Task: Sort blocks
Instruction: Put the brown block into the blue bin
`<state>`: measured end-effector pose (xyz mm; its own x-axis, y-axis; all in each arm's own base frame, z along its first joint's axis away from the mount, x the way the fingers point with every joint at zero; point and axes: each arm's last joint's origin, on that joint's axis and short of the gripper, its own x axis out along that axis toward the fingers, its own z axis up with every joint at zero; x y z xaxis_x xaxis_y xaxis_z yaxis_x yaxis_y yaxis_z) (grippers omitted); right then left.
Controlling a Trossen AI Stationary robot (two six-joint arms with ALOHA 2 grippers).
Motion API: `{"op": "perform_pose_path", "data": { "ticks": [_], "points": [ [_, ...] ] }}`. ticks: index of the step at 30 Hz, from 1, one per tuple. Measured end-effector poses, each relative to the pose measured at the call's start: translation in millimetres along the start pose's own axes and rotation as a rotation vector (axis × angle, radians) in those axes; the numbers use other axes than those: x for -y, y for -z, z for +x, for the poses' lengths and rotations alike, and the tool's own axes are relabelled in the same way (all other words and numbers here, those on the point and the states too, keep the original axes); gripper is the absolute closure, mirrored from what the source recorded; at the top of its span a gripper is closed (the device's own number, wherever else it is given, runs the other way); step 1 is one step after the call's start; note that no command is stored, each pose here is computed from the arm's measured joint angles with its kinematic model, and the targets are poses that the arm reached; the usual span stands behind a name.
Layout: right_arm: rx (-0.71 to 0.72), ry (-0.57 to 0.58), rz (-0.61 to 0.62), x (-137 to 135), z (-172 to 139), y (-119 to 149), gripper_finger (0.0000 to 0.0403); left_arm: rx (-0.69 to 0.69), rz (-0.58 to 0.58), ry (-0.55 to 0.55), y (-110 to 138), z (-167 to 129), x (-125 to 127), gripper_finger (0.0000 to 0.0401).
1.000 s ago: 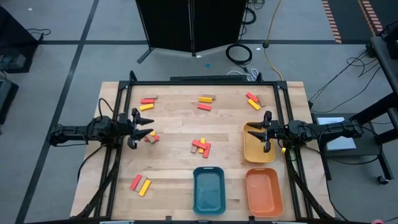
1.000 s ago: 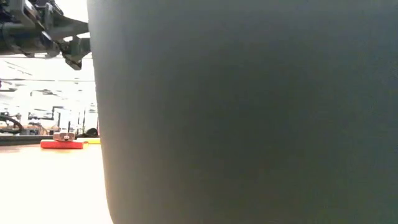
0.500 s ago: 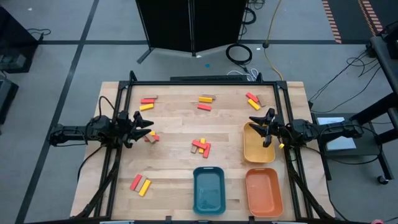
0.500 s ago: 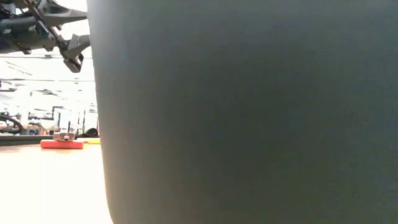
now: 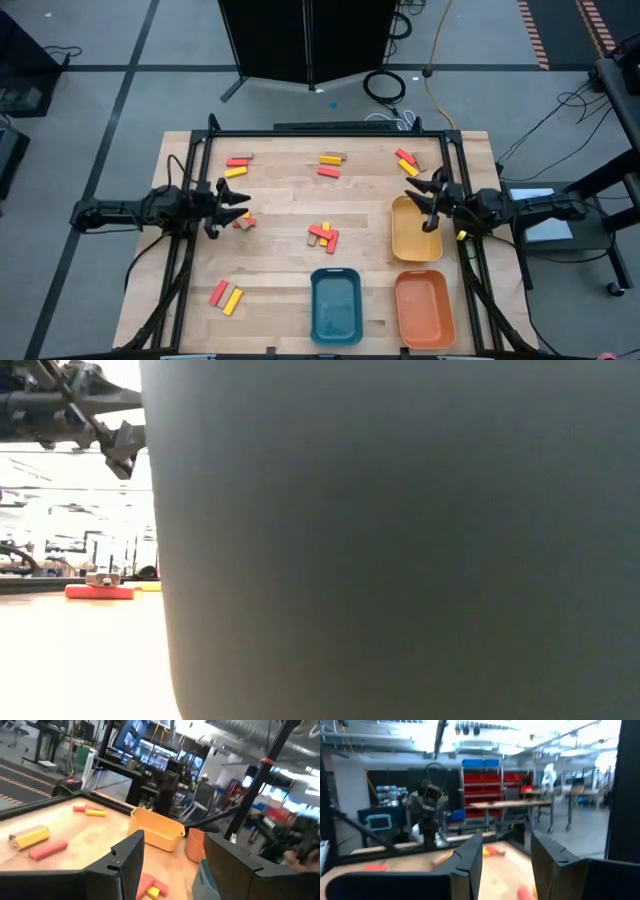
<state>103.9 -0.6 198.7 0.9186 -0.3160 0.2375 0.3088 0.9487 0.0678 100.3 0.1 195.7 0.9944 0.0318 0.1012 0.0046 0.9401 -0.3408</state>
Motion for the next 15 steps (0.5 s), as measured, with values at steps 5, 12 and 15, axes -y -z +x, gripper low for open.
{"op": "perform_pose_path", "data": {
  "ticks": [5, 12, 15],
  "points": [
    [-0.012, 0.075, -0.036, -1, 16, -27, 0.0309, -0.041, 0.095, -0.019, -32, 11, 12, 0.02],
    [-0.199, 0.071, -0.128, -18, 63, -57, 0.0309, -0.276, 0.136, -0.086, -68, 42, 27, 0.02],
    [-0.283, 0.014, -0.166, -29, 87, -58, 0.0309, -0.365, 0.132, -0.094, -75, 59, 33, 0.02]
  ]
}}
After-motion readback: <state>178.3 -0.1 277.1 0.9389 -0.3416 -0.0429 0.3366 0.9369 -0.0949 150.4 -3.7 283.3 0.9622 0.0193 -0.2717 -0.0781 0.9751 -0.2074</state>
